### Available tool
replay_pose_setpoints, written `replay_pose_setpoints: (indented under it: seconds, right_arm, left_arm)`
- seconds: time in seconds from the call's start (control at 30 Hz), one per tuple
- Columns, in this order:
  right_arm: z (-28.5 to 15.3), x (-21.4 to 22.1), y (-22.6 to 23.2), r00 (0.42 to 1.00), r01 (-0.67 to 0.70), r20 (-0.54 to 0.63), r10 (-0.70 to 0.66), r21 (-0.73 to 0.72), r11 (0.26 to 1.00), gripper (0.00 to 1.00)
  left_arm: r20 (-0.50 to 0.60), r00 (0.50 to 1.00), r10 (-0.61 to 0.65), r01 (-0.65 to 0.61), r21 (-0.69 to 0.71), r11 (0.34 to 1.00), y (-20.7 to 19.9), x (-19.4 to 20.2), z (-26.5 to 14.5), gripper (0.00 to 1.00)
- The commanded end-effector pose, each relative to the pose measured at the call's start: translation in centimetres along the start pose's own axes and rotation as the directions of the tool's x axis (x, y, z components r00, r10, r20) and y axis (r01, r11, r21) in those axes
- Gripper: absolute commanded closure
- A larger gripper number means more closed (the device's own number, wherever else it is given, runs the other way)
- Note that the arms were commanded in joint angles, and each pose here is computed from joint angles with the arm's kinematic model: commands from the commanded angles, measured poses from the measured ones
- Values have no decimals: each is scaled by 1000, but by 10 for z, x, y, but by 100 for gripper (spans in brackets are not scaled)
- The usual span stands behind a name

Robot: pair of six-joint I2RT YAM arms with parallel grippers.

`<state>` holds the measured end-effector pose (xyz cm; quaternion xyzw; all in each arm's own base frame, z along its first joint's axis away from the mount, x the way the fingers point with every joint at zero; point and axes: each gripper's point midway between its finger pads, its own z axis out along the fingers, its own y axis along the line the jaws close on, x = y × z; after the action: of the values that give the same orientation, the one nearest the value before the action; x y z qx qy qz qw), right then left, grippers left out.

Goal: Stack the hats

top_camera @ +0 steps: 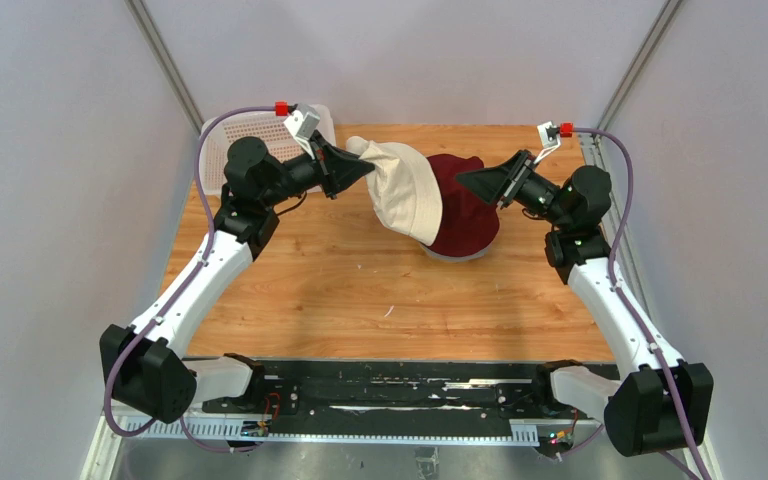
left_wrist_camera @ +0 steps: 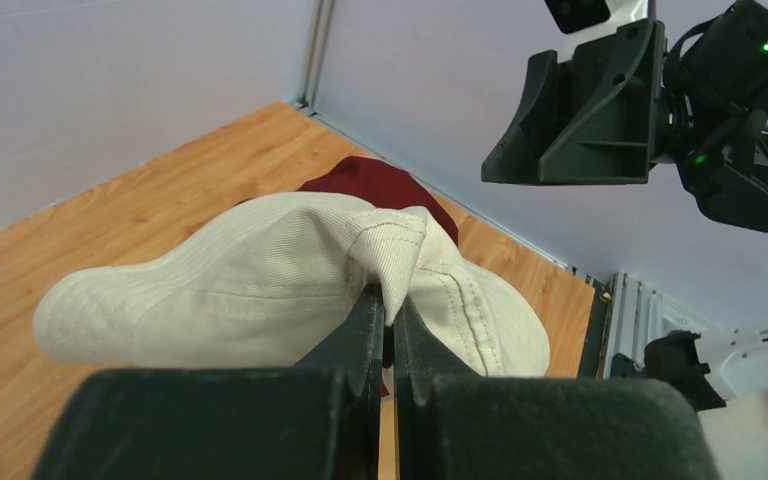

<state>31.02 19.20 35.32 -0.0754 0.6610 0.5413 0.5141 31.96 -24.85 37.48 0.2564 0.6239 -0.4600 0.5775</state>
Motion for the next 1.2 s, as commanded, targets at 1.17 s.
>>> replay_pose_setpoints:
  seconds: [1.17]
  right_arm:
    - [49,40,12,992,-74,-112,61,-117,990,57]
  left_arm:
    - [67,984,166,-172,109,979,-43,-22,2,100]
